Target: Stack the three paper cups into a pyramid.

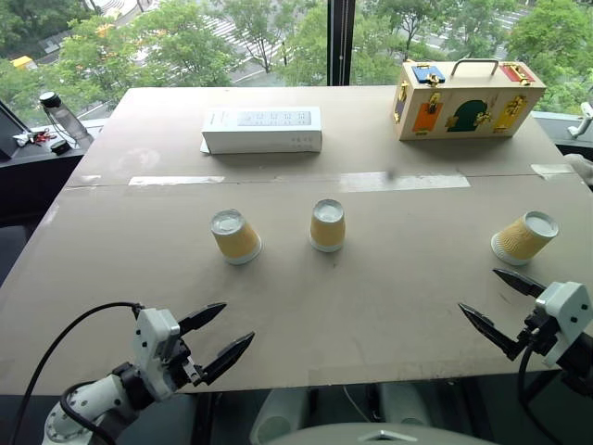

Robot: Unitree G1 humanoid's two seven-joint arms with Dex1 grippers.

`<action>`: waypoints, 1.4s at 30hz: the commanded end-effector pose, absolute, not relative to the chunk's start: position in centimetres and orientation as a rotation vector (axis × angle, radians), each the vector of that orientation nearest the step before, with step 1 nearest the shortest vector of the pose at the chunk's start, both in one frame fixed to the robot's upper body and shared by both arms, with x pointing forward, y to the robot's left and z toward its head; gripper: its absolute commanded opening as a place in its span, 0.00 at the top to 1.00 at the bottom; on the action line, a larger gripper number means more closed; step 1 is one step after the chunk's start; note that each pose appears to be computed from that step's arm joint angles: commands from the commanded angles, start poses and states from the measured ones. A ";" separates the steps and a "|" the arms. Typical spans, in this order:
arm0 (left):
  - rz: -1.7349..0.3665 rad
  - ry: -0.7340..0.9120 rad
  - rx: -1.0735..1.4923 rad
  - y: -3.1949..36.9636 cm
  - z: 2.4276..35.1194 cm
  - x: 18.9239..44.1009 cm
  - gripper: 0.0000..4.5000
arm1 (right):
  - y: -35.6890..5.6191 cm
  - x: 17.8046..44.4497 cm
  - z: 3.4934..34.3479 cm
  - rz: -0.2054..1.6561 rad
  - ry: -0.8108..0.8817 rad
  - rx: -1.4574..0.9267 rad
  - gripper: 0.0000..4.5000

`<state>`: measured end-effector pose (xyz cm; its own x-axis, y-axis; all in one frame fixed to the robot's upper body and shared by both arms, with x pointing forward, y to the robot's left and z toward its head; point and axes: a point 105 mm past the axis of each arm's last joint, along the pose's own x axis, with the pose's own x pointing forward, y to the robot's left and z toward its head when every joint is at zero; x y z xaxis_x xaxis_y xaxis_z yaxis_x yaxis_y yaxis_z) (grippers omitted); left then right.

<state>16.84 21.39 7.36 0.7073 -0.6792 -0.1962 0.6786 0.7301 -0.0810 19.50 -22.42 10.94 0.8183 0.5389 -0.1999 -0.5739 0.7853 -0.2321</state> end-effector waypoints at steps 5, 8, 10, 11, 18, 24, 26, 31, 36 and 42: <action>-0.814 0.108 0.021 21.0 8.8 17.5 0.00 | -18.8 21.8 13.6 0.621 0.014 -0.250 0.02; -0.847 0.084 0.017 20.4 9.4 17.8 0.00 | -17.9 22.6 13.9 0.627 0.009 -0.257 0.02; -0.892 0.071 0.034 19.7 9.7 17.7 0.00 | -17.2 23.3 14.2 0.629 0.009 -0.285 0.02; -0.907 0.068 0.039 19.4 9.8 17.7 0.00 | -17.0 23.5 14.2 0.628 0.011 -0.292 0.02; -1.004 -0.025 0.050 16.9 12.9 18.3 0.00 | -22.3 27.0 15.8 0.270 -0.063 -0.383 0.02; -1.121 -0.045 0.064 14.7 15.5 18.6 0.00 | -28.4 27.9 16.6 -0.066 -0.056 -0.426 0.02; -1.172 -0.036 0.077 14.1 15.9 18.4 0.00 | -29.9 27.9 16.4 -0.135 -0.037 -0.372 0.02; -1.232 -0.033 0.073 12.8 17.0 18.5 0.00 | -31.4 28.2 16.1 -0.208 0.006 -0.301 0.02; -1.241 -0.035 0.065 12.1 17.6 18.6 0.00 | -31.8 28.7 15.2 -0.222 0.069 -0.159 0.02; -1.233 -0.030 0.061 12.0 17.5 18.6 0.00 | -30.9 29.2 14.6 -0.195 0.112 -0.048 0.02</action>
